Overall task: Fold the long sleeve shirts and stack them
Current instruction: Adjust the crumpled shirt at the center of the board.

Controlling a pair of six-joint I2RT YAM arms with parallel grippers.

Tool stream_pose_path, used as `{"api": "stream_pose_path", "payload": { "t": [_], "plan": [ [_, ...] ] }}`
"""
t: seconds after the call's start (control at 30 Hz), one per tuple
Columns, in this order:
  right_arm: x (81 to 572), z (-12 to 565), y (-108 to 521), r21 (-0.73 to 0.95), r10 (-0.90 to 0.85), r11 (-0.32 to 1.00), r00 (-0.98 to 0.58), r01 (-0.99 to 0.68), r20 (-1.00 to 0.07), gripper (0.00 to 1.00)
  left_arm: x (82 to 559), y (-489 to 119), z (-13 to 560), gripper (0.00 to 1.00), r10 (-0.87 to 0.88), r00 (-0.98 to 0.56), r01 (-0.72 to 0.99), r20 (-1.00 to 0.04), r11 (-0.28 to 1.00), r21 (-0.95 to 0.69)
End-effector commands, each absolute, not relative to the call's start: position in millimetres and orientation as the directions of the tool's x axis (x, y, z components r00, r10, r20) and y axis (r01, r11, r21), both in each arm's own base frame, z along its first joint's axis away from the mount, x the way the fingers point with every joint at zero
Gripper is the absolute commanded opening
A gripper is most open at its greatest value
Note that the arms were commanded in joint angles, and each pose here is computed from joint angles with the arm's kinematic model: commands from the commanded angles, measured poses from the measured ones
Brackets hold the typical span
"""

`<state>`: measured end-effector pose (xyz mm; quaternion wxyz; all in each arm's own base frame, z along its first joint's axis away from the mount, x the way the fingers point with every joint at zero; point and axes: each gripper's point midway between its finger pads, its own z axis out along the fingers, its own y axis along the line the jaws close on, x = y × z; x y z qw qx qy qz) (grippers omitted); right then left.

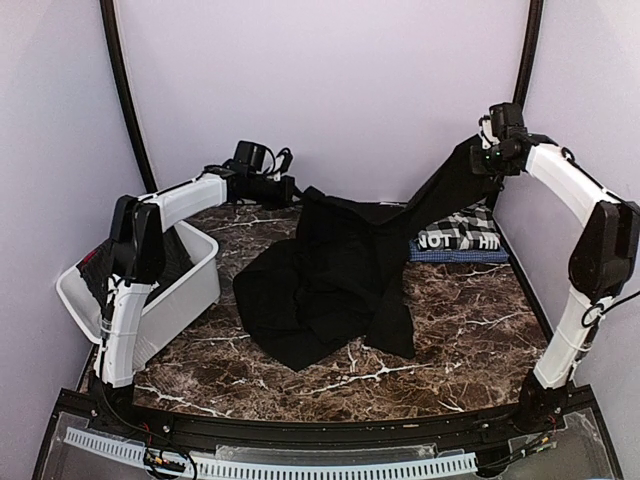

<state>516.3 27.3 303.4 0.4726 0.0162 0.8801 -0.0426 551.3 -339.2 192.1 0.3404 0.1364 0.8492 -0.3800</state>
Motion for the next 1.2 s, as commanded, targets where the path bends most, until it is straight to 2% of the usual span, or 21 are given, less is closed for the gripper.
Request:
{"api": "stream_pose_path", "payload": {
  "t": [0.0, 0.13, 0.27, 0.33, 0.4, 0.43, 0.6, 0.8, 0.83, 0.87, 0.9, 1.07, 1.17],
  "plan": [
    [530.8, 308.5, 21.2, 0.018, 0.068, 0.994, -0.5, 0.104, -0.863, 0.0, 556.4, -346.0, 196.3, 0.0, -0.049, -0.749, 0.465, -0.661, 0.672, -0.577],
    [541.6, 274.8, 18.7, 0.028, 0.088, 0.993, -0.553, 0.116, -0.829, 0.0, 568.2, -344.0, 184.2, 0.0, -0.075, -0.748, 0.419, -0.66, 0.717, -0.557],
    [544.7, 268.7, 23.0, 0.058, 0.107, 0.993, -0.556, 0.104, -0.824, 0.0, 576.8, -335.6, 185.6, 0.0, -0.099, -0.734, 0.38, -0.672, 0.76, -0.527],
    [546.1, 268.0, 21.8, 0.061, 0.113, 0.992, -0.556, 0.111, -0.823, 0.0, 580.2, -332.2, 188.2, 0.08, -0.107, -0.724, 0.368, -0.681, 0.775, -0.513],
    [545.9, 267.4, 24.5, 0.077, 0.121, 0.992, -0.565, 0.101, -0.816, 0.0, 581.4, -330.1, 190.5, 0.25, -0.11, -0.721, 0.36, -0.684, 0.784, -0.506],
    [544.5, 268.7, 27.8, 0.092, 0.125, 0.992, -0.566, 0.087, -0.815, 0.0, 582.3, -328.1, 191.1, 0.29, -0.114, -0.72, 0.351, -0.685, 0.792, -0.5],
    [525.3, 263.6, 67.5, 0.207, 0.134, 0.977, -0.592, -0.058, -0.795, 0.0, 577.0, -315.4, 203.6, 0.53, -0.12, -0.724, 0.303, -0.679, 0.829, -0.47],
    [487.0, 243.4, 127.5, 0.219, 0.057, 0.959, -0.633, -0.181, -0.772, 0.0, 548.3, -305.0, 225.4, 0.61, -0.104, -0.725, 0.286, -0.681, 0.854, -0.435],
    [480.7, 239.4, 138.0, 0.218, 0.04, 0.955, -0.64, -0.201, -0.767, 0.0, 541.6, -302.7, 215.7, 0.61, -0.093, -0.738, 0.276, -0.668, 0.862, -0.425],
    [473.1, 236.4, 150.7, 0.215, 0.02, 0.95, -0.645, -0.225, -0.764, 0.0, 533.4, -304.8, 232.8, 0.63, -0.091, -0.719, 0.297, -0.689, 0.856, -0.423],
    [467.4, 232.8, 158.0, 0.216, 0.01, 0.947, -0.65, -0.237, -0.759, 0.0, 525.8, -303.7, 221.3, 0.64, -0.078, -0.735, 0.291, -0.673, 0.861, -0.417],
    [436.7, 217.6, 193.8, 0.226, -0.038, 0.927, -0.674, -0.3, -0.738, 0.0, 476.4, -304.0, 232.9, 0.65, -0.054, -0.765, 0.304, -0.642, 0.848, -0.434],
    [422.3, 211.1, 207.8, 0.237, -0.053, 0.916, -0.683, -0.324, -0.729, 0.0, 433.1, -309.7, 213.9, 0.65, -0.005, -0.798, 0.326, -0.603, 0.838, -0.438]
  ]
}}
